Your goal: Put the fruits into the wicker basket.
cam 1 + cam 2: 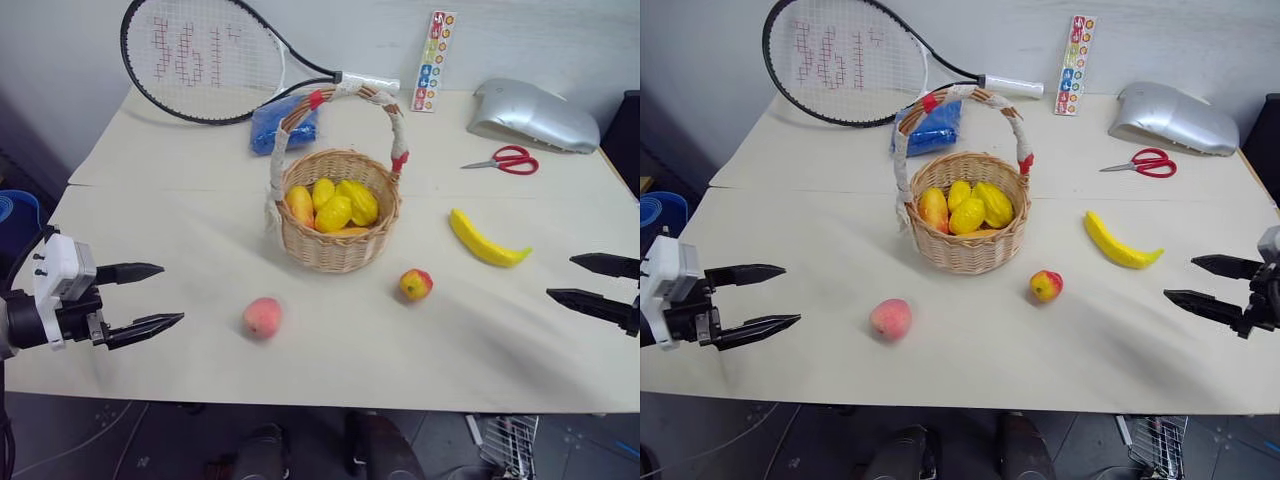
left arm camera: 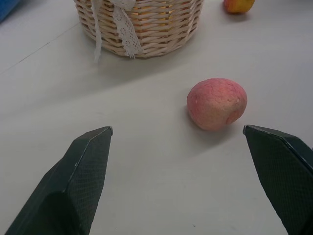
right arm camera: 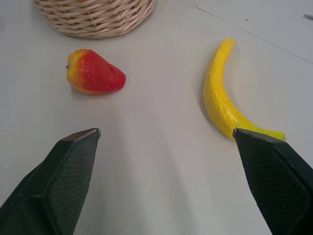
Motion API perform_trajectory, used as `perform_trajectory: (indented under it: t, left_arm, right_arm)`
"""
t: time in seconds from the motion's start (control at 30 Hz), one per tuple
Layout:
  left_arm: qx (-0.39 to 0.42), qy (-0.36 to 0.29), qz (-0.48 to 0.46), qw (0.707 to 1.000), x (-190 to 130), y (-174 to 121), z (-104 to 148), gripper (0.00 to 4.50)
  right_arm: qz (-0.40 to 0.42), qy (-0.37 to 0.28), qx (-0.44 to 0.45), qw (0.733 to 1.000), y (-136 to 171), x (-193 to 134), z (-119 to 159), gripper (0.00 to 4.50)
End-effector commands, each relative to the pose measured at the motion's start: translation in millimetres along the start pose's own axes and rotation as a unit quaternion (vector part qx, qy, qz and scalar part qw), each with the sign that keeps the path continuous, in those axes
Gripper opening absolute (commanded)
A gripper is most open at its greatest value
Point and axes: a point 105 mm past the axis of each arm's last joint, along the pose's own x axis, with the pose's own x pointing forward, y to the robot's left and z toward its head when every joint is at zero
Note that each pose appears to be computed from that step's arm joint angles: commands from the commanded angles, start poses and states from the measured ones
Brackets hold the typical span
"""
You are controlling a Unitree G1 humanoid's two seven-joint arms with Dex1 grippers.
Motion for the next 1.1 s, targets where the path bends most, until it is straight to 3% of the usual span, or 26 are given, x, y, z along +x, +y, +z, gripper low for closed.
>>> perform_trajectory:
  t: [0.03, 0.73, 0.83, 0.9, 1.1]
  left_arm:
    - [0.015, 0.005, 0.002, 1.000, -1.9, -0.1, -0.3, 4.50]
    - [0.017, -0.012, -0.008, 1.000, 22.0, 3.7, 6.2, 4.50]
    - [0.018, -0.020, -0.051, 0.998, 34.3, -9.3, 11.5, 4.50]
    - [0.039, -0.011, -0.087, 0.995, 44.1, -22.4, 11.6, 4.50]
    - [0.073, 0.030, -0.131, 0.988, 64.0, -25.8, -3.4, 4.50]
  right_arm:
    - [-0.001, -0.006, -0.016, 1.000, 3.8, -4.5, 8.5, 4.48]
    - [-0.022, -0.007, -0.015, 1.000, 9.1, -0.4, 15.9, 4.48]
    - [0.066, -0.019, 0.014, 0.998, 46.8, 12.9, 24.7, 4.48]
    - [0.127, -0.014, -0.015, 0.992, 81.5, 25.1, 27.6, 4.48]
    - [0.195, -0.046, -0.082, 0.976, 133.4, 44.2, 44.4, 4.48]
